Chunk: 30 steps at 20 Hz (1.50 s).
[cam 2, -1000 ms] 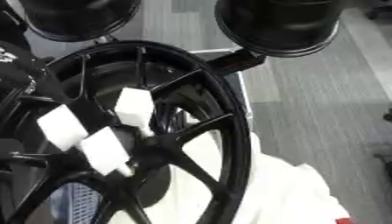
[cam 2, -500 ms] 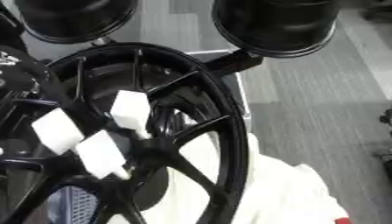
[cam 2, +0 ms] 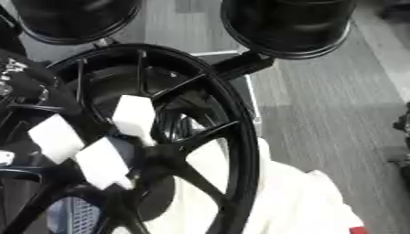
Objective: Pull the pin out of the wheel hub.
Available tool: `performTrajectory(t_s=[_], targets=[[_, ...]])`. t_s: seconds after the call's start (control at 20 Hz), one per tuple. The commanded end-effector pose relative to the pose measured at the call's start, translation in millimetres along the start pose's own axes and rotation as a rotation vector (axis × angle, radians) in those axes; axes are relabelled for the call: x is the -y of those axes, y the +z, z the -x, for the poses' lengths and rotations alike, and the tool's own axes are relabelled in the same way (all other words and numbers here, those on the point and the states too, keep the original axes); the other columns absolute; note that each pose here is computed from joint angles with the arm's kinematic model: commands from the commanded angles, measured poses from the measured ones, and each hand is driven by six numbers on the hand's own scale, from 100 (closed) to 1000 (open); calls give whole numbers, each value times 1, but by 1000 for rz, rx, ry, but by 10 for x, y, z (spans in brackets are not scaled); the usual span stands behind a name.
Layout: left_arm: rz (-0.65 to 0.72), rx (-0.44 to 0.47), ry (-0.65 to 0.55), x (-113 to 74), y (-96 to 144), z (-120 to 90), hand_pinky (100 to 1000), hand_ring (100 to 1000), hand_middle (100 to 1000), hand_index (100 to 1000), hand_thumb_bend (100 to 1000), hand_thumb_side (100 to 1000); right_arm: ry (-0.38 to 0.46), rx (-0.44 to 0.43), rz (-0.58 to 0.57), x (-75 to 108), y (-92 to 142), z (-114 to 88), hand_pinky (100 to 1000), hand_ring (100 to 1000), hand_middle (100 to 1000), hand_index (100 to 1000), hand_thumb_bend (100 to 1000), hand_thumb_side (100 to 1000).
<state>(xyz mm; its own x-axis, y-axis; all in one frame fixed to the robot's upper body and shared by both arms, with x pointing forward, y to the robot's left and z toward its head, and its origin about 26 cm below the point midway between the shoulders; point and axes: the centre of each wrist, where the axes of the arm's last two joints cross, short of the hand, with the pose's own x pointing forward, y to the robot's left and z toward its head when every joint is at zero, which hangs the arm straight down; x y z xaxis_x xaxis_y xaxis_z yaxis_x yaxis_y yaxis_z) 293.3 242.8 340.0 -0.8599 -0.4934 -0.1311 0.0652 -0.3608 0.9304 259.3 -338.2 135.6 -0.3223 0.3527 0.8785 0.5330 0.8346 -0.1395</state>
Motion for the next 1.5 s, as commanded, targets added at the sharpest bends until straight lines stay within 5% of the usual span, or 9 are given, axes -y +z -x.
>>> performTrajectory(t_s=[0.05, 0.2, 0.3, 0.45, 1.2, 1.5], targets=[[3, -5, -20, -66, 41, -25, 873, 844, 780, 908, 164, 564, 2, 27, 0, 12, -26, -67, 755, 594, 526, 685, 100, 605], [22, 5, -21, -58, 36, -25, 877, 849, 793, 914, 174, 557, 1, 28, 0, 8, -27, -69, 756, 594, 526, 685, 100, 605], [43, 14, -32, -55, 41, -22, 885, 858, 793, 904, 217, 402, 0, 28, -1, 6, -28, -70, 756, 594, 526, 685, 100, 606], [68, 15, -48, -60, 59, -15, 893, 867, 793, 905, 226, 333, -1, 27, -1, 3, -29, -72, 756, 594, 526, 685, 100, 606], [79, -44, -3, -15, 26, 132, 874, 851, 751, 895, 183, 206, -9, 24, -3, -15, -23, -70, 757, 594, 527, 686, 100, 607], [89, -32, 8, 14, -10, 151, 862, 824, 698, 885, 160, 220, -12, 22, -2, -23, -22, -71, 758, 594, 527, 686, 100, 609]])
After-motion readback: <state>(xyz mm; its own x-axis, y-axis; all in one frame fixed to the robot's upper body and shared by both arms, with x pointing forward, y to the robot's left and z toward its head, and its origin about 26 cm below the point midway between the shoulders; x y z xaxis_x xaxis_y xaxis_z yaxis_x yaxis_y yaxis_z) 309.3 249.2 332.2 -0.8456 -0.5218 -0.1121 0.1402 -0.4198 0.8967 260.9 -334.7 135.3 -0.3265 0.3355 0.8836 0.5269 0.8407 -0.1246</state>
